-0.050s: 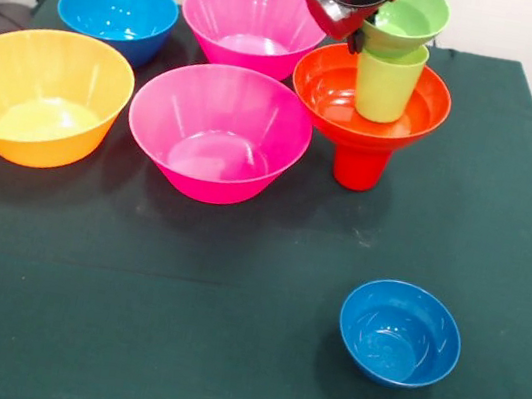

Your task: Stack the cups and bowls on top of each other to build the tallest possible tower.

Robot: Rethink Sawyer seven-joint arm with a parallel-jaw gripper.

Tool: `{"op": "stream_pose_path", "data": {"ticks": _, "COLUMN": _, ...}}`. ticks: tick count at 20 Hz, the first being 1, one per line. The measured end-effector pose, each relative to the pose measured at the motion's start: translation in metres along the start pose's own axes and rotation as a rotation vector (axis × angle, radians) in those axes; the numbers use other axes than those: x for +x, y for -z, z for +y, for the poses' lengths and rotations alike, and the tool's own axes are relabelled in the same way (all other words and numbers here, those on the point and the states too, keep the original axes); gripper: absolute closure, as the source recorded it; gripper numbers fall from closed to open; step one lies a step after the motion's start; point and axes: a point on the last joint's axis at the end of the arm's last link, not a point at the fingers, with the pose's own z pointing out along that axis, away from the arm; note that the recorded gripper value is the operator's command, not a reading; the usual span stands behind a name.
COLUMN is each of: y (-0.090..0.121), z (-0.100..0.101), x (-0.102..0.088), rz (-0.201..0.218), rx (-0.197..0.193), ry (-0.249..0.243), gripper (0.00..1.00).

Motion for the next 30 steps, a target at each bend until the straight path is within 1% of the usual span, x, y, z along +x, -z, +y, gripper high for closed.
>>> {"op": "stream_pose_path", "data": {"ticks": 9, "y": -0.004, "z": 0.004, "x": -0.004, "rz": 0.002, "rx": -0.006, "ry": 0.010, "gripper": 1.00}}
{"op": "stream_pose_path", "data": {"ticks": 13, "y": -0.004, "z": 0.004, "x": -0.006, "rz": -0.010, "rx": -0.001, "ry": 0.011, "gripper": 1.00}}
{"op": "stream_pose_path", "data": {"ticks": 16, "y": -0.003, "z": 0.002, "x": -0.010, "rz": -0.037, "rx": 0.012, "ry": 0.012, "gripper": 1.00}}
{"op": "stream_pose_path", "data": {"ticks": 23, "y": -0.002, "z": 0.002, "x": -0.011, "rz": -0.045, "rx": 0.016, "ry": 0.013, "gripper": 1.00}}
{"op": "stream_pose_path", "data": {"ticks": 24, "y": -0.002, "z": 0.002, "x": -0.011, "rz": -0.044, "rx": 0.016, "ry": 0.013, "gripper": 0.00}}
{"op": "stream_pose_path", "data": {"ticks": 30, "y": -0.002, "z": 0.002, "x": -0.011, "rz": -0.044, "rx": 0.016, "ry": 0.013, "gripper": 0.00}}
